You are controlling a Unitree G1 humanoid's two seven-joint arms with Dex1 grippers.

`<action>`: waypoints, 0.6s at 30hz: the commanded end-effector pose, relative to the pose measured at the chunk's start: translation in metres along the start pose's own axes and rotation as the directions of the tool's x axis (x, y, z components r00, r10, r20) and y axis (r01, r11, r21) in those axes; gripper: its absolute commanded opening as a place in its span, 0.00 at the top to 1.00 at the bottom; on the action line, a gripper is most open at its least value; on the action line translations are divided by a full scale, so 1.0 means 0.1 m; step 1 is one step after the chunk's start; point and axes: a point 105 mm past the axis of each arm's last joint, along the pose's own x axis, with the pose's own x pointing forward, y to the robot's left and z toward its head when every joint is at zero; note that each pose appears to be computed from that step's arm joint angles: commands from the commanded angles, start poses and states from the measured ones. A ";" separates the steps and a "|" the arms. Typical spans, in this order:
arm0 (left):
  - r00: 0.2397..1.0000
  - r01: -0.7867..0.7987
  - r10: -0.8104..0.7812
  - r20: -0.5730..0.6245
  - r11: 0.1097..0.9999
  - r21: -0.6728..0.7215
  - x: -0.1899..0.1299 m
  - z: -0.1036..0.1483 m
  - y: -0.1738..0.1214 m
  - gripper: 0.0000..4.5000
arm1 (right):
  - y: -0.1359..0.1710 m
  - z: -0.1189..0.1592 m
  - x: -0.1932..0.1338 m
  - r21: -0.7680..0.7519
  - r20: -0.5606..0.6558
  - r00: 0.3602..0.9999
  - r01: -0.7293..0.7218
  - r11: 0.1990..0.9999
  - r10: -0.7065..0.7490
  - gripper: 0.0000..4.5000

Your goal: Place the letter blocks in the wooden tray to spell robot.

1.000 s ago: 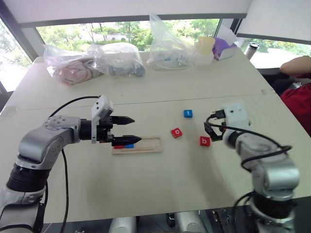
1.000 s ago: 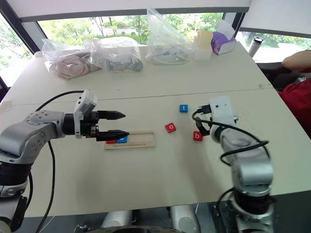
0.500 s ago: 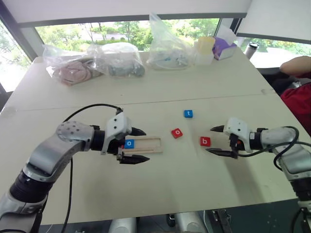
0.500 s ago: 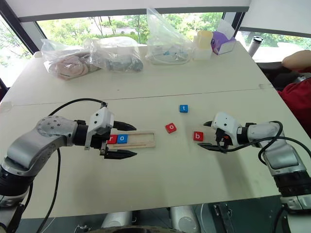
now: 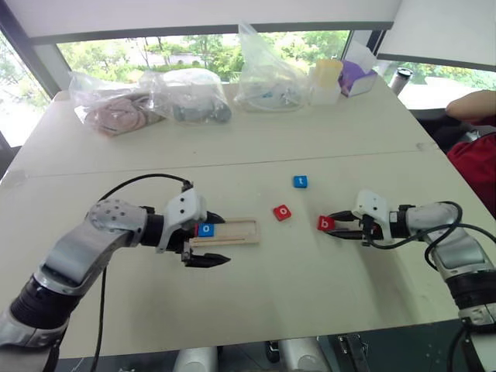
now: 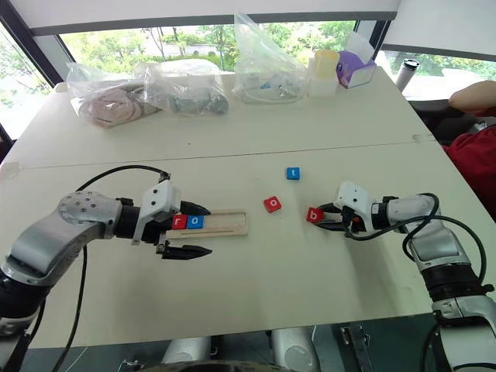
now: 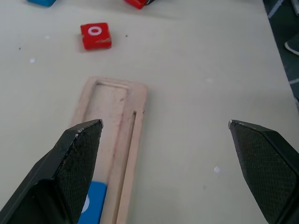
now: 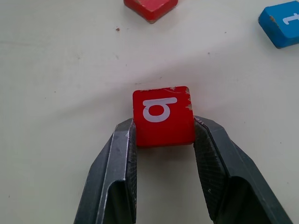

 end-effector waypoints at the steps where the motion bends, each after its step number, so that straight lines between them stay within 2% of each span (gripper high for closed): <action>1: 0.992 -0.122 0.123 0.016 0.992 -0.021 -0.43 0.05 0.22 0.00 | -0.01 0.83 0.20 -0.027 0.226 0.973 -0.043 0.999 0.048 0.75; 3: 0.986 -0.166 0.167 0.012 0.985 -0.051 -0.61 0.04 0.29 0.00 | 0.05 1.09 0.40 -0.015 0.268 0.959 -0.096 0.995 0.096 0.75; 9: 0.983 -0.184 0.183 -0.025 0.978 -0.093 -0.79 -0.03 0.18 0.00 | 0.25 1.37 1.07 -0.145 0.174 0.971 -0.139 0.980 0.163 0.75; 14: 0.975 -0.219 0.211 -0.071 0.966 -0.135 -0.79 -0.19 0.06 0.00 | 0.41 1.51 1.36 -0.223 0.121 0.967 -0.193 0.956 0.224 0.75; 18: 0.961 -0.269 0.253 -0.113 0.949 -0.163 -0.86 -0.32 0.00 0.00 | 0.57 1.58 1.44 -0.231 0.105 0.951 -0.262 0.937 0.291 0.75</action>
